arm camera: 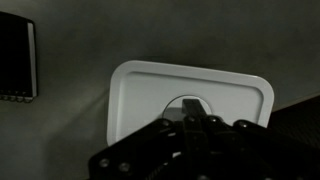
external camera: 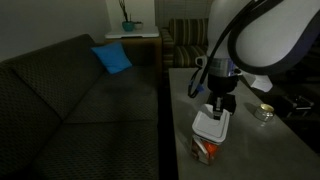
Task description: Put the white lid on top of the clear container
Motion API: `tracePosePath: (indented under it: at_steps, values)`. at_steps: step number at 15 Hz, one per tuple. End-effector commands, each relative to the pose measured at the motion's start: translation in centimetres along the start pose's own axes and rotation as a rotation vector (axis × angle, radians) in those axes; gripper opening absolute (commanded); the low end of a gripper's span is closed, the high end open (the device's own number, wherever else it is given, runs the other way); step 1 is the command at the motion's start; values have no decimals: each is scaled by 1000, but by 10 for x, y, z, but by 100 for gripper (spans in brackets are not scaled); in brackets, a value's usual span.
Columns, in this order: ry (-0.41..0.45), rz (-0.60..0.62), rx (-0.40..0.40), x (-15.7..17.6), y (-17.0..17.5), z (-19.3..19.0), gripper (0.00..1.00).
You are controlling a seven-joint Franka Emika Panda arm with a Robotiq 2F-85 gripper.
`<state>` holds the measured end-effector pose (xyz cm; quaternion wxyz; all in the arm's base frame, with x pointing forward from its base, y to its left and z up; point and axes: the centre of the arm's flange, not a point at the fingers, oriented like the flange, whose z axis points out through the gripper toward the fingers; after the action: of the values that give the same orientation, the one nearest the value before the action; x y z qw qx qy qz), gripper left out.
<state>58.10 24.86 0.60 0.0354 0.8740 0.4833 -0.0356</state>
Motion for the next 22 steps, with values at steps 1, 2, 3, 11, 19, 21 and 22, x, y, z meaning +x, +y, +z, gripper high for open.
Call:
tracePosePath:
  at_steps: [1, 2, 3, 11, 19, 21, 22]
  values:
    - [8, -11, -22, -10, 0, -13, 0]
    - [9, -11, -23, -9, 0, -14, 0]
    - [9, -12, -24, -9, 0, -15, 0]
    - [17, -10, -34, -8, 2, -22, 0]
    - [31, -13, -30, -6, -1, -25, 69]
    - [38, -11, -22, -6, 0, -25, 83]
    - [40, -9, -17, -6, 0, -25, 89]
